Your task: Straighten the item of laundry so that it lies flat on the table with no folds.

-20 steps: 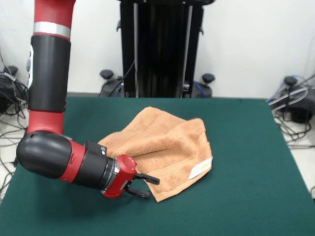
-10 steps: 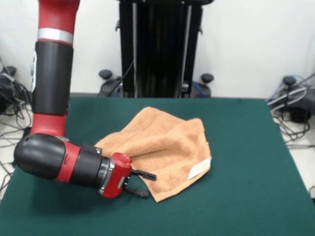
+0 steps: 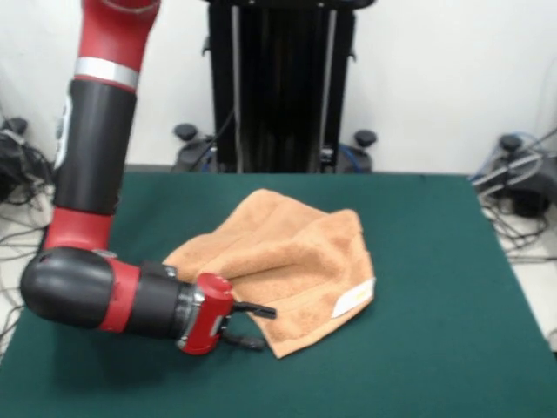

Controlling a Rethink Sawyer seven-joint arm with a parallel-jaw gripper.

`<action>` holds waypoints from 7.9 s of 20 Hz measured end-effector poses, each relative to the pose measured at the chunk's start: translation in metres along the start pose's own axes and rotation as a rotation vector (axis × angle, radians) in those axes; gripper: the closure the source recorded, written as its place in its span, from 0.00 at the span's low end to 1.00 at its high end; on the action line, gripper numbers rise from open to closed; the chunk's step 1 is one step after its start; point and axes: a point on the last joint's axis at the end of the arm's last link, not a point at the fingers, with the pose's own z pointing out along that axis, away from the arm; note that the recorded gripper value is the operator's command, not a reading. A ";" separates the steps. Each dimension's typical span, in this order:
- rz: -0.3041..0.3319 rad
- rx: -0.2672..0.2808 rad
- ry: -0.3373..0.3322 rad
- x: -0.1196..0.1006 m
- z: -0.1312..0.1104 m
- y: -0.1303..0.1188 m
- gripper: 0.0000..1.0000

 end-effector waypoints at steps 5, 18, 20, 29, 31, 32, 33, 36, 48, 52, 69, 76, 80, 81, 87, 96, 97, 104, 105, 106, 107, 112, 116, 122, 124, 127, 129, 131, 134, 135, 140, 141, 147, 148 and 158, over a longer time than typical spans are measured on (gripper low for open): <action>0.000 -0.007 0.010 -0.001 0.000 -0.001 0.00; 0.005 -0.009 0.009 -0.001 -0.001 -0.001 0.00; 0.005 -0.007 0.009 -0.001 0.000 -0.001 0.00; 0.005 0.012 0.015 -0.002 0.000 0.002 0.00; 0.005 0.015 0.016 -0.002 0.000 0.003 0.00; 0.005 0.017 0.018 -0.002 0.000 0.003 0.00; 0.005 0.017 0.018 -0.002 0.000 0.003 0.00; 0.005 0.017 0.017 -0.001 0.000 0.003 0.00; 0.034 -0.014 -0.022 0.009 -0.004 0.001 0.00; 0.048 -0.036 -0.041 0.018 -0.006 0.000 0.00; 0.076 -0.041 -0.064 0.031 -0.008 0.001 0.00; 0.076 -0.032 -0.056 0.030 -0.007 0.002 0.00; 0.076 -0.031 -0.053 0.030 -0.007 0.003 0.00; 0.076 -0.031 -0.053 0.030 -0.007 0.003 0.00; 0.076 -0.031 -0.055 0.030 -0.007 0.002 0.00; 0.092 -0.059 -0.103 0.035 -0.009 -0.002 0.00; 0.092 -0.059 -0.103 0.035 -0.009 -0.002 0.00; 0.094 -0.025 -0.106 0.036 -0.008 -0.007 1.00; 0.095 -0.015 -0.107 0.037 -0.008 -0.008 1.00; 0.096 0.001 -0.110 0.037 -0.008 -0.010 1.00; 0.095 0.008 -0.111 0.036 -0.008 -0.010 1.00; 0.096 0.007 -0.114 0.036 -0.009 -0.010 1.00; 0.096 0.007 -0.114 0.036 -0.009 -0.010 1.00; 0.098 0.019 -0.121 0.036 -0.008 -0.009 1.00; 0.101 0.030 -0.129 0.037 -0.008 -0.008 1.00; 0.104 0.051 -0.141 0.037 -0.007 -0.007 1.00; 0.104 0.072 -0.145 0.037 -0.006 -0.005 1.00; 0.101 0.091 -0.142 0.037 -0.005 -0.003 1.00; 0.096 0.102 -0.135 0.036 -0.005 -0.001 1.00; 0.095 0.104 -0.134 0.036 -0.005 -0.001 1.00; 0.087 0.121 -0.122 0.035 -0.004 0.001 1.00; 0.085 0.125 -0.119 0.034 -0.004 0.002 1.00; 0.056 0.161 -0.077 0.029 -0.003 0.006 1.00; 0.052 0.166 -0.070 0.028 -0.003 0.007 1.00; 0.020 0.190 0.007 0.019 -0.002 0.010 1.00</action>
